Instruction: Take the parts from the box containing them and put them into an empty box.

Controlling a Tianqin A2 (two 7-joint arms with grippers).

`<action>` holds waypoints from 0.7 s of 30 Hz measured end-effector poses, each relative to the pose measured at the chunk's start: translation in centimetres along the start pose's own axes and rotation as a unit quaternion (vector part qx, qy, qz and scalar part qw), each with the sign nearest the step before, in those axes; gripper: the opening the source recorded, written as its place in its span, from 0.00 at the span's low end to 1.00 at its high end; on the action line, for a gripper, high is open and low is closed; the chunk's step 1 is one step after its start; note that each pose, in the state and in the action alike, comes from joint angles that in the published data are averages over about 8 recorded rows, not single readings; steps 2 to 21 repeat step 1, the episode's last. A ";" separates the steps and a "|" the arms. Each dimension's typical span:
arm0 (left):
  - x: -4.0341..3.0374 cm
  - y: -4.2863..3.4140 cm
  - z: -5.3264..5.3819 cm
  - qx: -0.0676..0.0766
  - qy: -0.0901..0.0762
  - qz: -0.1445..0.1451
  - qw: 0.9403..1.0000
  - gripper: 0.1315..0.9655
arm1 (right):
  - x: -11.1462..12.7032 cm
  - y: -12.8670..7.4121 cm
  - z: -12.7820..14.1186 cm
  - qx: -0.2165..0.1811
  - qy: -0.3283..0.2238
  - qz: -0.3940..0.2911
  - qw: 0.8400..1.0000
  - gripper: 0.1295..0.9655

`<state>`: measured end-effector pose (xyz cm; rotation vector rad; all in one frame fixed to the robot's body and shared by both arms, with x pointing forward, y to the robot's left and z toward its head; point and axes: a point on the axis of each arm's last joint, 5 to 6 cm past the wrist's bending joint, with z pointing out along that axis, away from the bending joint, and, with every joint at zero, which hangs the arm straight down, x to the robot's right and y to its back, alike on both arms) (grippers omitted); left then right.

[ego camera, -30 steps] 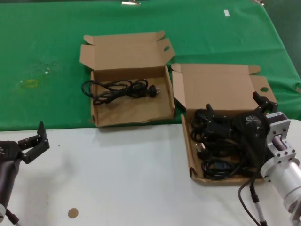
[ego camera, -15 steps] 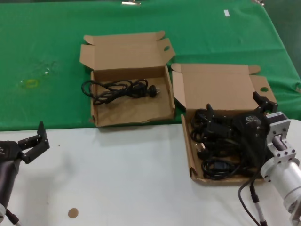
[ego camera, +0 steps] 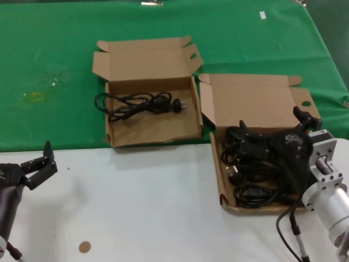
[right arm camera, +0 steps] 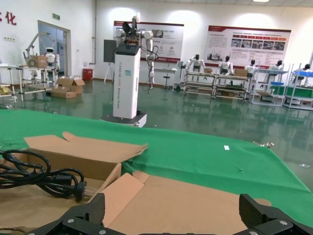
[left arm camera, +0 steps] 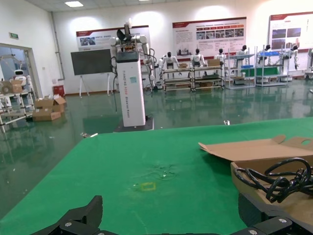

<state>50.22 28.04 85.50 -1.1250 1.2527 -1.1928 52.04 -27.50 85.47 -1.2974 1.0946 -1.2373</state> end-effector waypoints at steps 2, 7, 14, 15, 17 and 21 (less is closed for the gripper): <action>0.00 0.00 0.0 0.000 0.000 0.000 1.000 1.00 | 0.0 0.0 0.0 0.000 0.000 0.000 1.000 1.00; 0.00 0.00 0.0 0.000 0.000 0.000 1.000 1.00 | 0.0 0.0 0.0 0.000 0.000 0.000 1.000 1.00; 0.00 0.00 0.0 0.000 0.000 0.000 1.000 1.00 | 0.0 0.0 0.0 0.000 0.000 0.000 1.000 1.00; 0.00 0.00 0.0 0.000 0.000 0.000 1.000 1.00 | 0.0 0.0 0.0 0.000 0.000 0.000 1.000 1.00; 0.00 0.00 0.0 0.000 0.000 0.000 1.000 1.00 | 0.0 0.0 0.0 0.000 0.000 0.000 1.000 1.00; 0.00 0.00 0.0 0.000 0.000 0.000 1.000 1.00 | 0.0 0.0 0.0 0.000 0.000 0.000 1.000 1.00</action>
